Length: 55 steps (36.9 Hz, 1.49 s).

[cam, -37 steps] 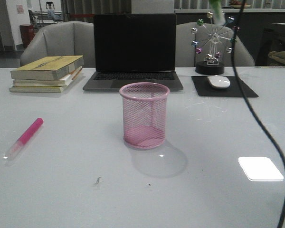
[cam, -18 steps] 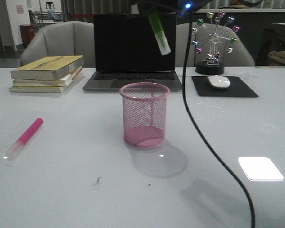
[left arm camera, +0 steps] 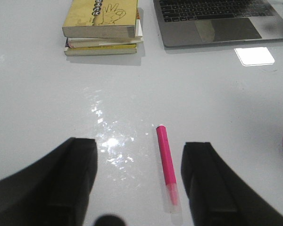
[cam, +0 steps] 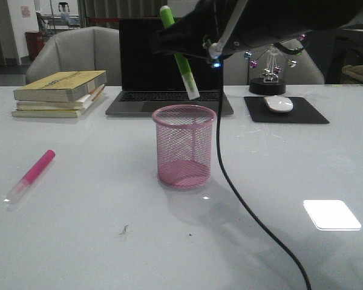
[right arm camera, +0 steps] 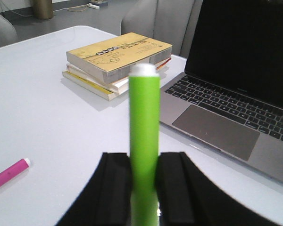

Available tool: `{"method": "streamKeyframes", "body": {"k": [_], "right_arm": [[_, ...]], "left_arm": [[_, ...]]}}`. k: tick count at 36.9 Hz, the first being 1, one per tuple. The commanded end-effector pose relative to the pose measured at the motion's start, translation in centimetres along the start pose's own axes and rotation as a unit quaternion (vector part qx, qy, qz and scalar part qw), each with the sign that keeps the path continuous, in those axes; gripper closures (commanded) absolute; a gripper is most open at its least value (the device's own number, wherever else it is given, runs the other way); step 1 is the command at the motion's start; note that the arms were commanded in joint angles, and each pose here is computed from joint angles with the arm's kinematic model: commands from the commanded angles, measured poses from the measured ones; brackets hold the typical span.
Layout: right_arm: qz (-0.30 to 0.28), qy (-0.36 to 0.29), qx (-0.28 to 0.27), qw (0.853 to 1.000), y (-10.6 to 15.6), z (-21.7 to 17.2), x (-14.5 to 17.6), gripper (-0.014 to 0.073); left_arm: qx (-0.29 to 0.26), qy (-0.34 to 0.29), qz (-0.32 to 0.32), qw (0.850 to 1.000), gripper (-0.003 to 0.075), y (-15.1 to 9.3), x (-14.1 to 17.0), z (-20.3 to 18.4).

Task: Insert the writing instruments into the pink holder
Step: 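Move the green marker over the pink holder and drop it in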

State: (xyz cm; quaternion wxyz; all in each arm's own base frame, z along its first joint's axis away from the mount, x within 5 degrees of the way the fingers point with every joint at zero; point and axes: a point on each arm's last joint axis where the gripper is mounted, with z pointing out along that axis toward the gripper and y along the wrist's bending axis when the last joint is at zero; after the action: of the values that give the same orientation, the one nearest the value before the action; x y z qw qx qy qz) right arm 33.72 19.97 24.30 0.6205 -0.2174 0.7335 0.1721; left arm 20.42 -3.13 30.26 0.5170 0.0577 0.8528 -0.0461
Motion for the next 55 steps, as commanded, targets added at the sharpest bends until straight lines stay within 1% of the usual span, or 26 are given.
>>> {"method": "streamKeyframes", "body": {"k": [1, 7, 16, 18, 21, 27, 29, 33, 37, 42, 47, 51, 55], "right_arm": [[-0.005, -0.088, -0.007, 0.996, 0.3, -0.7, -2.5, 0.0544], [-0.004, -0.069, -0.007, 0.998, 0.3, -0.6, -1.2, 0.0544], [-0.003, -0.054, -0.008, 0.999, 0.3, 0.0, -0.1, 0.0544], [-0.003, -0.050, -0.008, 0.999, 0.3, 0.1, 0.2, 0.0525], [-0.003, -0.046, -0.008, 0.999, 0.3, 0.3, 0.5, 0.0449], [-0.002, -0.050, -0.007, 0.999, 0.3, 0.4, 0.6, 0.0239], [-0.002, -0.058, -0.007, 0.998, 0.3, 0.4, 0.5, 0.0207], [-0.002, -0.078, -0.008, 0.997, 0.3, 0.2, -0.1, 0.0203], [-0.002, -0.075, -0.006, 0.997, 0.3, -0.6, -1.3, 0.0202], [0.001, -0.030, 0.001, 1.000, 0.1, -2.3, -2.9, 0.0202], [0.021, 0.022, 0.021, 0.999, -0.8, -5.3, -5.0, 0.0202], [0.024, 0.042, 0.035, 0.998, -1.6, -7.7, -6.6, 0.0202], [0.022, 0.048, 0.056, 0.997, -2.7, -10.2, -8.1, 0.0202]], "left_arm": [[0.004, -0.062, -0.001, 0.998, 0.0273, -0.2, -2.1, -0.7], [0.004, -0.062, -0.005, 0.998, 0.0273, -0.2, -2.1, -0.7], [0.004, -0.062, -0.005, 0.998, 0.0273, -0.2, -2.1, -0.7], [0.004, -0.062, -0.001, 0.998, 0.0273, -0.2, -2.1, -0.7], [0.004, -0.062, -0.005, 0.998, 0.0273, -0.2, -2.1, -0.7], [0.004, -0.062, -0.001, 0.998, 0.0273, -0.2, -2.1, -0.7], [0.004, -0.062, -0.001, 0.998, 0.0273, -0.2, -2.1, -0.7], [0.004, -0.062, -0.001, 0.998, 0.0273, -0.2, -2.1, -0.7], [0.004, -0.058, -0.001, 0.998, 0.0273, -0.2, -2.0, -0.7], [0.004, -0.053, -0.001, 0.999, 0.0273, -0.2, -1.9, -0.7], [0.002, -0.054, 0.006, 0.999, 0.0273, -0.1, -1.9, -0.7], [0.000, -0.054, 0.014, 0.998, 0.0273, -0.1, -1.9, -0.7], [0.000, -0.054, 0.014, 0.998, 0.0273, -0.1, -1.9, -0.7]]}}
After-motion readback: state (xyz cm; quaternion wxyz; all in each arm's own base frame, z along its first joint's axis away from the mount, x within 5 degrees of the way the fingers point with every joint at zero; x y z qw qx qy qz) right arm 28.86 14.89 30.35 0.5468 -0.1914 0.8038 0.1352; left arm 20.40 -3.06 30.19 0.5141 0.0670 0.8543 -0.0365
